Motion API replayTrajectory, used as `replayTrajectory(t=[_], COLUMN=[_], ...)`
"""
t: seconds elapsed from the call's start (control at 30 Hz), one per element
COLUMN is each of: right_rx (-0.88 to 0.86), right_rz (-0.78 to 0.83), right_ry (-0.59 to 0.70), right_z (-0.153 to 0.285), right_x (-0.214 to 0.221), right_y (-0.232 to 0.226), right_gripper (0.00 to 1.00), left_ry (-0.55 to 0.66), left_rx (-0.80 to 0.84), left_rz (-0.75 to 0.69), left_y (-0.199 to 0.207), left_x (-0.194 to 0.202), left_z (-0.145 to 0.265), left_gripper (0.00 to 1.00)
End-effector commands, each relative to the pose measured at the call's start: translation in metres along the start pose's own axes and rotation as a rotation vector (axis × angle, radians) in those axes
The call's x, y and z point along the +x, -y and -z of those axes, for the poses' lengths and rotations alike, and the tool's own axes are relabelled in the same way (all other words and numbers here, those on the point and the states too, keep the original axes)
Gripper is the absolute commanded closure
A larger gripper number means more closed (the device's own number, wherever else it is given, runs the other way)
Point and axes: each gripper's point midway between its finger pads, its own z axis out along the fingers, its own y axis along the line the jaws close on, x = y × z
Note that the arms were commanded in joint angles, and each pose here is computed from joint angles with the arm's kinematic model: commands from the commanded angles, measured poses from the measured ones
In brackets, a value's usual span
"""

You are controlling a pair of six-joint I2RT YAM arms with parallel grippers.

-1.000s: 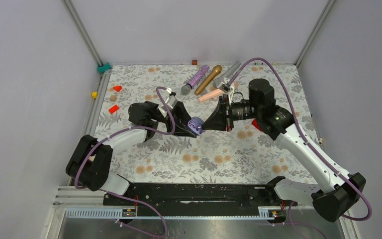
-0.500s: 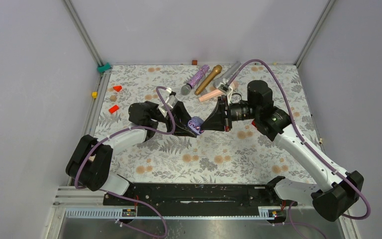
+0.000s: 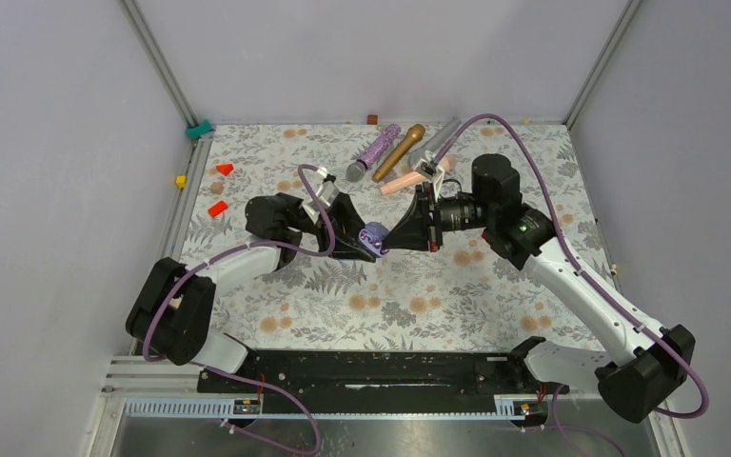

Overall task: Insert the wireless bluetooth earbuds into the charging case
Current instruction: Place the earbud in the charging case.

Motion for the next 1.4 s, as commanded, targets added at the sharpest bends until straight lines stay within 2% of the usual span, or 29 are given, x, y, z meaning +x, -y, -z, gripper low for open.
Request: replayTrajectory(t=[0.0,0.4,0.63,0.67,0.73,0.83,1.0,1.1,1.27,1.37], right_rx=[0.053,0.083,0.078,0.069,0.054,0.039,0.055,0.101,0.32,0.398], right_rz=[0.044,0.095,0.142,0.161,0.183,0.227,0.302,0.323,0.324,0.329], right_ry=[-0.016,-0.074,-0.086,-0.087,-0.086,-0.088,-0.082,-0.077,-0.062,-0.071], right_z=[0.0,-0.007,-0.002,0.001,0.006,0.015,0.03,0.034,0.034,0.033], right_x=[0.009,0.02,0.009,0.006,-0.003,-0.014,-0.027,-0.029,-0.025,-0.019], right_y=[0.007,0.009,-0.003,-0.008,-0.019,-0.036,-0.049,-0.04,0.013,0.037], right_gripper=[0.91,0.89,0.67,0.6,0.52,0.46,0.43,0.43,0.41,0.3], left_ry=[0.033,0.034,0.033,0.033,0.033,0.033,0.032,0.029,0.015,0.007], left_rx=[-0.006,-0.012,-0.011,-0.01,-0.011,-0.01,-0.009,-0.004,0.011,0.018], left_rz=[-0.124,-0.125,-0.122,-0.123,-0.121,-0.122,-0.125,-0.127,-0.137,-0.147], left_y=[0.006,0.006,0.006,0.006,0.006,0.006,0.007,0.009,0.014,0.017], left_x=[-0.026,-0.027,-0.026,-0.026,-0.026,-0.027,-0.027,-0.027,-0.026,-0.026], left_z=[-0.003,-0.001,-0.001,-0.001,-0.001,-0.001,-0.001,-0.001,-0.001,-0.001], left_gripper=[0.89,0.89,0.89,0.89,0.89,0.89,0.88,0.88,0.88,0.88])
